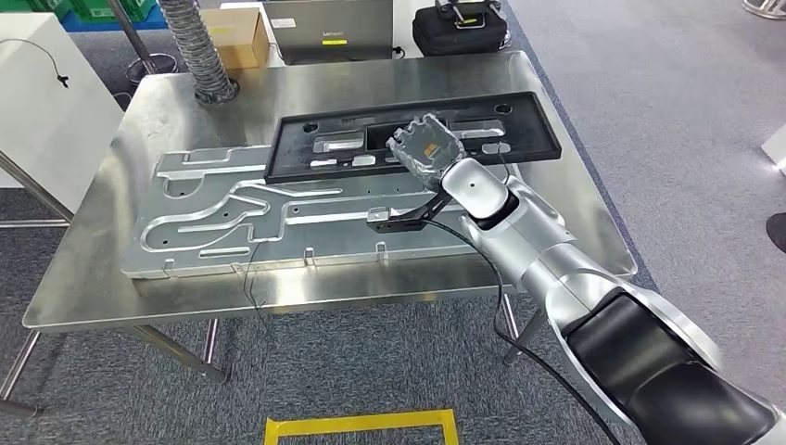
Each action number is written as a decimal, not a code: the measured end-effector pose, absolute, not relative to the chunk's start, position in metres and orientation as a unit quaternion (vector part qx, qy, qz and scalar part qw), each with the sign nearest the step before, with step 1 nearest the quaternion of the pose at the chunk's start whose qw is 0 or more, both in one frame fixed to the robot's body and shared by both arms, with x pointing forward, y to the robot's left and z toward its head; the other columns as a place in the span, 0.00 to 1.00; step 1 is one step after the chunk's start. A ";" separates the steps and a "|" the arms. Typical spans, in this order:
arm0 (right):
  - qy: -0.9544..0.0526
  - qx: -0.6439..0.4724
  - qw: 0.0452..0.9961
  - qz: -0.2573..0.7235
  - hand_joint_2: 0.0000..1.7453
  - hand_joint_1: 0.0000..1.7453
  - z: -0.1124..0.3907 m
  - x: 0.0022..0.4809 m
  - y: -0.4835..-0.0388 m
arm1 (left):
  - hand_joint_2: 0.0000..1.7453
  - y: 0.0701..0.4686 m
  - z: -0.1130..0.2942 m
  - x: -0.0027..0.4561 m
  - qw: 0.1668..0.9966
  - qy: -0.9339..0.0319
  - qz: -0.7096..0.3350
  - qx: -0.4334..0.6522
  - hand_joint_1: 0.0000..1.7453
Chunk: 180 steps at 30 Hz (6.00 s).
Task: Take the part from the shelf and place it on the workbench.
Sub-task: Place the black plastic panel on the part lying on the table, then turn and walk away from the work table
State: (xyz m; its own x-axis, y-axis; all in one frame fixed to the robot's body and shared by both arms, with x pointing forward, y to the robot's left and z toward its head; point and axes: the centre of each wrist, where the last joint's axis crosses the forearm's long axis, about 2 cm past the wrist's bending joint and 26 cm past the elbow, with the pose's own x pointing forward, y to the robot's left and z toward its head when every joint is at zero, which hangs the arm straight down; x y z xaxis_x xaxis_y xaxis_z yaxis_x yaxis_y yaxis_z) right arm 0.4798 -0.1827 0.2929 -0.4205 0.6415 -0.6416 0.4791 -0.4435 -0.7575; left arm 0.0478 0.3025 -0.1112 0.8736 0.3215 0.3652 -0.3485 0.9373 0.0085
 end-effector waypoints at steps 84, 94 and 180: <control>-0.677 -0.634 0.373 0.009 0.00 0.00 0.095 0.182 -0.455 | 0.00 0.298 -0.111 0.047 0.947 -0.234 0.217 0.036 0.00; -0.459 -0.583 0.671 0.022 0.00 0.00 -0.046 0.090 -0.446 | 0.00 0.296 -0.112 0.043 0.947 -0.234 0.219 0.035 0.00; -0.071 -0.127 0.980 0.134 0.00 0.00 -0.111 0.044 -0.313 | 0.00 0.302 -0.112 0.045 0.958 -0.249 0.138 0.026 0.00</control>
State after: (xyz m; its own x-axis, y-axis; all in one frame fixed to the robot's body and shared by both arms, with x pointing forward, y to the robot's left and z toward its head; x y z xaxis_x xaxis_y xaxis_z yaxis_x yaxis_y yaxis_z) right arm 0.0438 -0.3127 -0.1108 0.9538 0.2813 0.1058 -0.2452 0.9319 -0.2674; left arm 0.0448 0.3021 -0.1115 0.8378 0.2523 0.4841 -0.2782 0.9603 -0.0190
